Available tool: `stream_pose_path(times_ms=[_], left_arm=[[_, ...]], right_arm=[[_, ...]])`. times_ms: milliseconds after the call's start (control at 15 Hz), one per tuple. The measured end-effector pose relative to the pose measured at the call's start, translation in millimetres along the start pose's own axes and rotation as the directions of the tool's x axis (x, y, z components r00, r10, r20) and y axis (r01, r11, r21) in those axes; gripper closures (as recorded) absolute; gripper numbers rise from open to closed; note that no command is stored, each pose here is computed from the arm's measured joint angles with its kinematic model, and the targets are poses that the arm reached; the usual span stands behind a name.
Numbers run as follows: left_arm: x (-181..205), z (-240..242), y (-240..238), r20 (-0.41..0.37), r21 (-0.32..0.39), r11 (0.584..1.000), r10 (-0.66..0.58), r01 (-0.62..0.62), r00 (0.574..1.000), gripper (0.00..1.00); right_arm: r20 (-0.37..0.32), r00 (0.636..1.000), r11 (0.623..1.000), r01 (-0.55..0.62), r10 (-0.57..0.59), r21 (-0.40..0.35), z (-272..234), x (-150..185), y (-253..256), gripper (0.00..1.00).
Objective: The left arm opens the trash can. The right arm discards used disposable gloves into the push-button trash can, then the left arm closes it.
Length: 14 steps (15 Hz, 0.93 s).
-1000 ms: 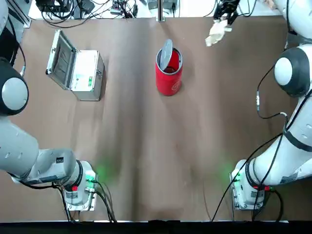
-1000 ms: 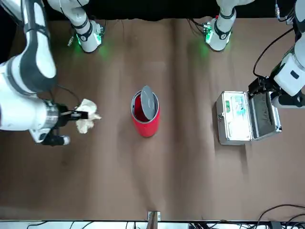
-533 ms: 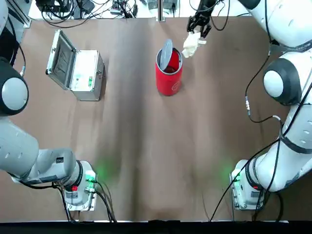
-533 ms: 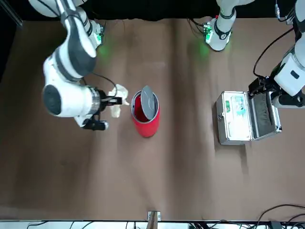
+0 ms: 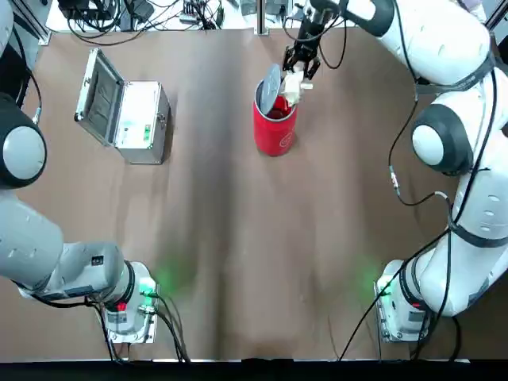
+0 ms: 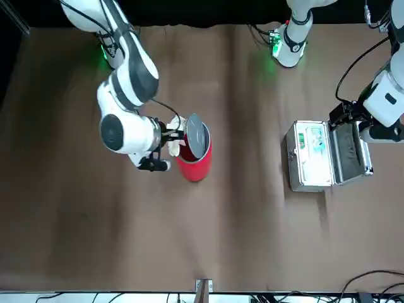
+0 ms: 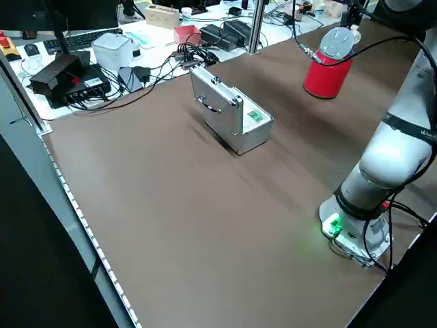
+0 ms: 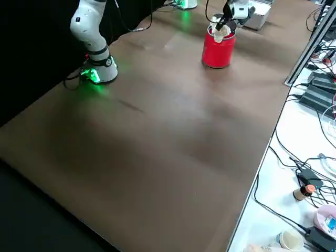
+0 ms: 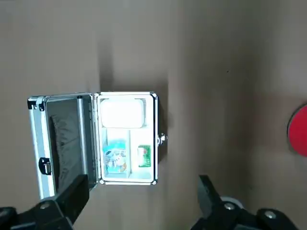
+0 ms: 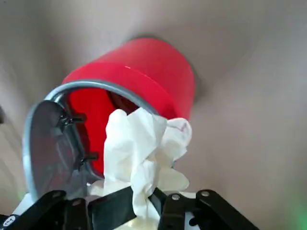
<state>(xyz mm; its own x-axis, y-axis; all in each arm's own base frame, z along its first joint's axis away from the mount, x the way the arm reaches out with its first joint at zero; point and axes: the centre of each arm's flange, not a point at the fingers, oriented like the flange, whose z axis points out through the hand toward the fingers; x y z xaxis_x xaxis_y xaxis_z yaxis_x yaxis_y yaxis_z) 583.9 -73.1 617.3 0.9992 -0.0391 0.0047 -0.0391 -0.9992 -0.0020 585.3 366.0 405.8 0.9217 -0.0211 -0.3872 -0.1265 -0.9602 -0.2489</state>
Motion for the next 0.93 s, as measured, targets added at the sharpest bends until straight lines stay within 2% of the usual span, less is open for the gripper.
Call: stream_pose_path(times_ms=[267, 600, 933], left_arm=[[-0.2, 0.1, 1.7, 0.0, 0.0, 1.0, 0.003, -0.003, 1.0, 0.0], [-0.3, 0.4, 3.0, 0.001, 0.0, 1.0, 0.005, -0.005, 1.0, 0.0], [-0.4, 0.8, 3.0, 0.002, 0.0, 1.0, 0.005, -0.005, 1.0, 0.0]], right_arm=[[0.021, 0.999, 0.999, -0.039, 0.039, 0.003, 13.0, 5.8, 0.5, 1.0], [0.092, 0.986, 0.984, -0.149, 0.14, 0.094, 17.5, 11.1, 0.1, 1.0], [0.195, 0.944, 0.937, -0.301, 0.267, 0.175, 25.5, 25.5, 7.7, 1.0]])
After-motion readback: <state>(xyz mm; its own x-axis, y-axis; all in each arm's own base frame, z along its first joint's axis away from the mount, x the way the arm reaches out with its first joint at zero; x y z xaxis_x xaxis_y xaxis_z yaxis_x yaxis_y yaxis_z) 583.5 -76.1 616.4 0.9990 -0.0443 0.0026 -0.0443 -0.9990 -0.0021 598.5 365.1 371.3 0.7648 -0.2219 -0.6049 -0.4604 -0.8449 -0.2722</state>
